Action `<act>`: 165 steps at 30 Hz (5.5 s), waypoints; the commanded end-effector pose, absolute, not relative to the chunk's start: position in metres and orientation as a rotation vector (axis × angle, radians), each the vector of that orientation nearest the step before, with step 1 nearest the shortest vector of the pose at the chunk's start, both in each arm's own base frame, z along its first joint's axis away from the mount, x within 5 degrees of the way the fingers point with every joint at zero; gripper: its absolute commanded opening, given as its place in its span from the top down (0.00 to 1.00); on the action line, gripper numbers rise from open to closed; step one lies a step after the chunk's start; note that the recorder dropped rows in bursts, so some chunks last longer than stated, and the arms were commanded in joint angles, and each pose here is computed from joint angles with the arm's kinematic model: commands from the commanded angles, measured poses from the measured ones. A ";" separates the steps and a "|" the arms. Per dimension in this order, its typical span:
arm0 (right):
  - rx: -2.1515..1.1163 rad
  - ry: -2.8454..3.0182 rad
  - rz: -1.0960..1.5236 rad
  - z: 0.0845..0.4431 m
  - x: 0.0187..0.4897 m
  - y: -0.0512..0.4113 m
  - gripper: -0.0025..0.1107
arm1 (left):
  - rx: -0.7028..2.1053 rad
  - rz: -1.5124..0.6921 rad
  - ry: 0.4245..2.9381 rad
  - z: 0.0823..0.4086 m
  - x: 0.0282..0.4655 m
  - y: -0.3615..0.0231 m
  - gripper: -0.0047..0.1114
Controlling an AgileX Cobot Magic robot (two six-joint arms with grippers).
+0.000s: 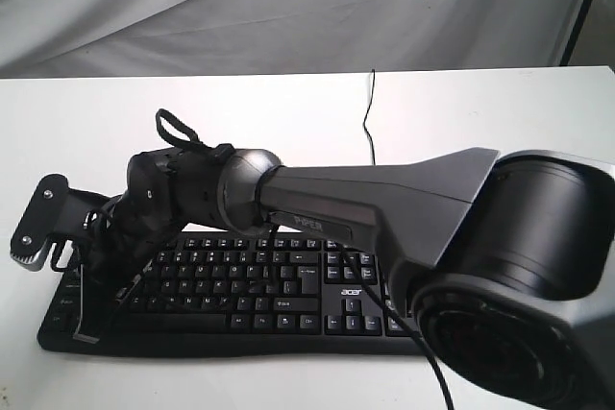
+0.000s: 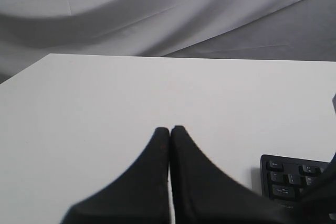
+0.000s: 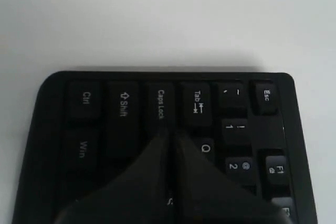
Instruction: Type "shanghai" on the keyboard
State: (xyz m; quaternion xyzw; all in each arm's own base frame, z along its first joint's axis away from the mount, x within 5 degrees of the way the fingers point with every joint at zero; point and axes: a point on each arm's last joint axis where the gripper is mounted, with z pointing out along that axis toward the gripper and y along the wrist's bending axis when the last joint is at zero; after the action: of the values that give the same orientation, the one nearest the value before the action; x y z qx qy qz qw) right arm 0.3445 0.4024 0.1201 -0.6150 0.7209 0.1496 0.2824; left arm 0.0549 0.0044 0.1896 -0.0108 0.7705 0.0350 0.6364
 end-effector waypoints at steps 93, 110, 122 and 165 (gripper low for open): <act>-1.632 1.980 0.429 0.139 0.342 0.276 0.98 | -0.028 0.080 1.749 0.189 0.055 0.004 0.95; -1.622 1.995 0.426 0.131 0.344 0.275 0.98 | -0.028 0.080 1.749 0.189 0.055 0.004 0.95; -1.627 1.993 0.421 0.131 0.344 0.275 0.98 | -0.028 0.080 1.749 0.189 0.055 0.004 0.95; -1.651 1.990 0.413 0.123 0.345 0.275 0.98 | -0.028 0.080 1.749 0.189 0.055 0.004 0.95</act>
State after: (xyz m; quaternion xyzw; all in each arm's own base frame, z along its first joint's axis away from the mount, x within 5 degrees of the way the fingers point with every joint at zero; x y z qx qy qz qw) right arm 0.3438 0.2771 0.1255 -0.6065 0.7354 0.1555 0.2591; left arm 0.0549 0.0044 0.1896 -0.0108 0.7705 0.0350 0.6364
